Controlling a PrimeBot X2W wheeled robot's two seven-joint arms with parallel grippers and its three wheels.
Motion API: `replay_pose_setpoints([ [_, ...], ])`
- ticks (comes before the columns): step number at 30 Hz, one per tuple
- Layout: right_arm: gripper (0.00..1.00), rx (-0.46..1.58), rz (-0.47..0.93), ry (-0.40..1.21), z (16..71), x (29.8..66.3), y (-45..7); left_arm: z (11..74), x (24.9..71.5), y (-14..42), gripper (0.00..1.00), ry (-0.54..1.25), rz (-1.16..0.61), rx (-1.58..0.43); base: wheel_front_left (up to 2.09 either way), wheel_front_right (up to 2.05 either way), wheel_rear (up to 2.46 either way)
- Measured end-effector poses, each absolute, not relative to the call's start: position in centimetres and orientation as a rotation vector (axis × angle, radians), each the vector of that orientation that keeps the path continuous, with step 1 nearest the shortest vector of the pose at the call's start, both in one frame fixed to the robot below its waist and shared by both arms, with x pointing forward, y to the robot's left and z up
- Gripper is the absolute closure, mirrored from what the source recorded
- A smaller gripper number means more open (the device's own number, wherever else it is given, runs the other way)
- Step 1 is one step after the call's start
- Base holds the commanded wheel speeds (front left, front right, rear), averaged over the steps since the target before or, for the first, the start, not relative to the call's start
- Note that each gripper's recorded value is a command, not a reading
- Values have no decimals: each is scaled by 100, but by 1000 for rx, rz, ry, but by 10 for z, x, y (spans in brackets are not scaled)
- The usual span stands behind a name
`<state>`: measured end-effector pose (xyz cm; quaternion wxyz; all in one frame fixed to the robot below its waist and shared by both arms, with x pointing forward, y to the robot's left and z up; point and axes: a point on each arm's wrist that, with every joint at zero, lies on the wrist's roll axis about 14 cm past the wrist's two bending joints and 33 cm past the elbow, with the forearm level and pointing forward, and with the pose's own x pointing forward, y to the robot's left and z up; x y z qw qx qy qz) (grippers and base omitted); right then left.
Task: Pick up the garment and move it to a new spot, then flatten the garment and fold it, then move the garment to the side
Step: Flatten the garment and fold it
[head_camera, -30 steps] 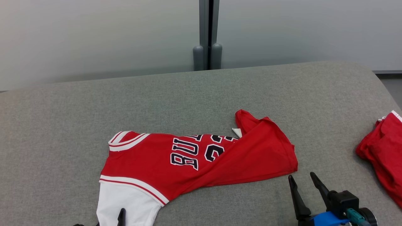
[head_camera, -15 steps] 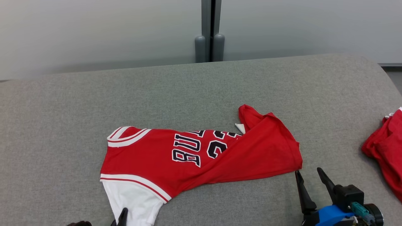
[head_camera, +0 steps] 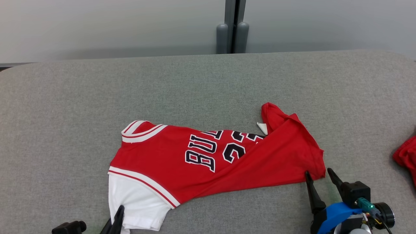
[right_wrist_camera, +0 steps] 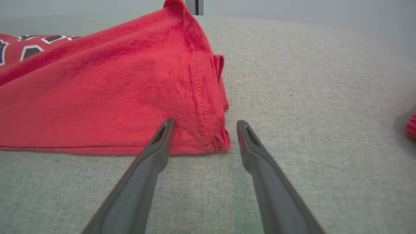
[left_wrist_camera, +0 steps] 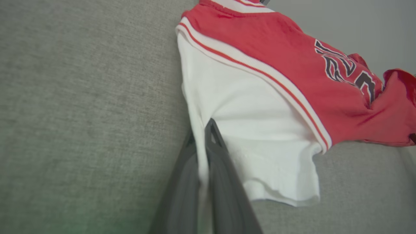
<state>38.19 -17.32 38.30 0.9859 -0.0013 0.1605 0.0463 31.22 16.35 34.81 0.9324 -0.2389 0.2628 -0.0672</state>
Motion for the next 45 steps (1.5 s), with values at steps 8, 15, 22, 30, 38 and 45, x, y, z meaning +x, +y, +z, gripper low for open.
replay_pose_setpoints([
  [8,0,1,127,342,377,384,-162,348,315,168,100,534,-132,-473,0,0,0],
  [15,0,-4,159,342,378,372,-153,351,319,163,100,523,-153,-461,0,0,0],
  [22,0,7,162,338,379,364,-151,352,319,159,100,520,-166,-457,0,0,0],
  [30,0,8,168,357,374,369,-149,350,314,162,100,528,-157,-451,0,0,0],
  [38,0,12,192,373,369,379,-141,346,311,167,100,539,-138,-455,0,0,0],
  [45,0,6,212,369,369,392,-134,346,312,169,100,543,-140,-452,0,0,0],
])
